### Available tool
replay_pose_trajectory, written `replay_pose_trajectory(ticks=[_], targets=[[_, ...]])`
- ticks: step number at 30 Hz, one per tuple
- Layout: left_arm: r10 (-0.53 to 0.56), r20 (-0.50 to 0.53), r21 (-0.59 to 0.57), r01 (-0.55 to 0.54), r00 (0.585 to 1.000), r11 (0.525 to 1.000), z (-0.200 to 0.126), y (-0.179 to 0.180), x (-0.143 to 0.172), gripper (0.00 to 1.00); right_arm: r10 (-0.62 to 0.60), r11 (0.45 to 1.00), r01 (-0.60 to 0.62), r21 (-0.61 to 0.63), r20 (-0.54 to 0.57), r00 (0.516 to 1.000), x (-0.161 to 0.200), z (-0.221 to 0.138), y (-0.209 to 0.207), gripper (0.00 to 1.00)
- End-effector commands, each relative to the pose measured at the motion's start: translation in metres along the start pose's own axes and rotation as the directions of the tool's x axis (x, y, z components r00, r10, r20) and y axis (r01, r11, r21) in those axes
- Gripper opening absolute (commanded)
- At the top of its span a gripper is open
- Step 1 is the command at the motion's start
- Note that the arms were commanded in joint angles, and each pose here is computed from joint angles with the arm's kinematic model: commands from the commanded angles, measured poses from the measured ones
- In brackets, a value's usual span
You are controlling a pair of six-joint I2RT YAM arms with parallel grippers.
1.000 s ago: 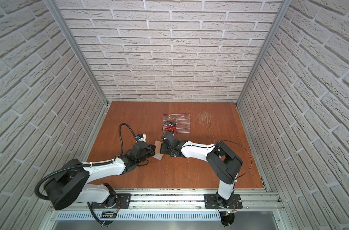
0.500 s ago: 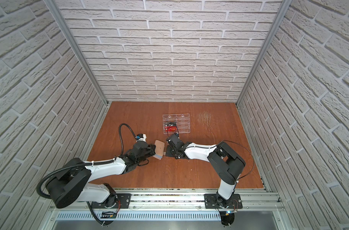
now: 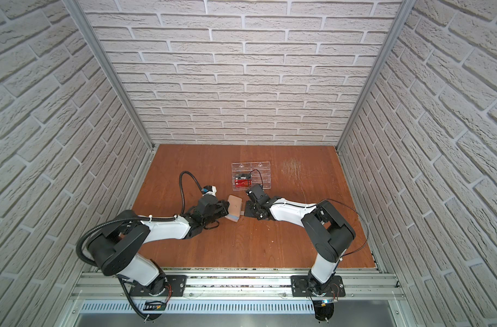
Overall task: Take the credit cards out of the card holder
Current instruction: Open the button on the card holder.
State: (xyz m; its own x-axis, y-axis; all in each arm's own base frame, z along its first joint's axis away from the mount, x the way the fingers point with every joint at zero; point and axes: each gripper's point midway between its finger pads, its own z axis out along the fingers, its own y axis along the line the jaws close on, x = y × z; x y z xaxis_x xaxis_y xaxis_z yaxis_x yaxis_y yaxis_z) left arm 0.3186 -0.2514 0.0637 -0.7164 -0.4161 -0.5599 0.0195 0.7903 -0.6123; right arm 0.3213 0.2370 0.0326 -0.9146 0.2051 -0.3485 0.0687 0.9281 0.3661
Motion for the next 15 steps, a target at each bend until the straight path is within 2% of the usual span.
replay_pose_trajectory(ticks=[1,6,9,15], targets=[[0.009,-0.051,-0.023,-0.011,0.999,1.0,0.005,0.01,0.014,0.02,-0.026,1.0,0.026,-0.002,0.015,1.0,-0.007,-0.007,0.003,0.06],[0.002,-0.065,-0.024,-0.003,0.998,1.0,0.002,0.014,0.014,0.2,-0.038,0.999,0.038,-0.006,0.009,0.999,-0.007,-0.007,0.004,0.09],[0.003,-0.066,-0.03,-0.004,0.998,1.0,-0.002,0.016,0.012,0.35,-0.054,0.999,0.054,0.0,0.007,0.999,-0.01,-0.007,0.007,0.11],[-0.001,-0.066,-0.042,-0.002,0.998,0.999,-0.011,0.021,0.006,0.56,-0.072,0.997,0.072,-0.011,0.005,0.997,-0.014,-0.01,0.014,0.16]])
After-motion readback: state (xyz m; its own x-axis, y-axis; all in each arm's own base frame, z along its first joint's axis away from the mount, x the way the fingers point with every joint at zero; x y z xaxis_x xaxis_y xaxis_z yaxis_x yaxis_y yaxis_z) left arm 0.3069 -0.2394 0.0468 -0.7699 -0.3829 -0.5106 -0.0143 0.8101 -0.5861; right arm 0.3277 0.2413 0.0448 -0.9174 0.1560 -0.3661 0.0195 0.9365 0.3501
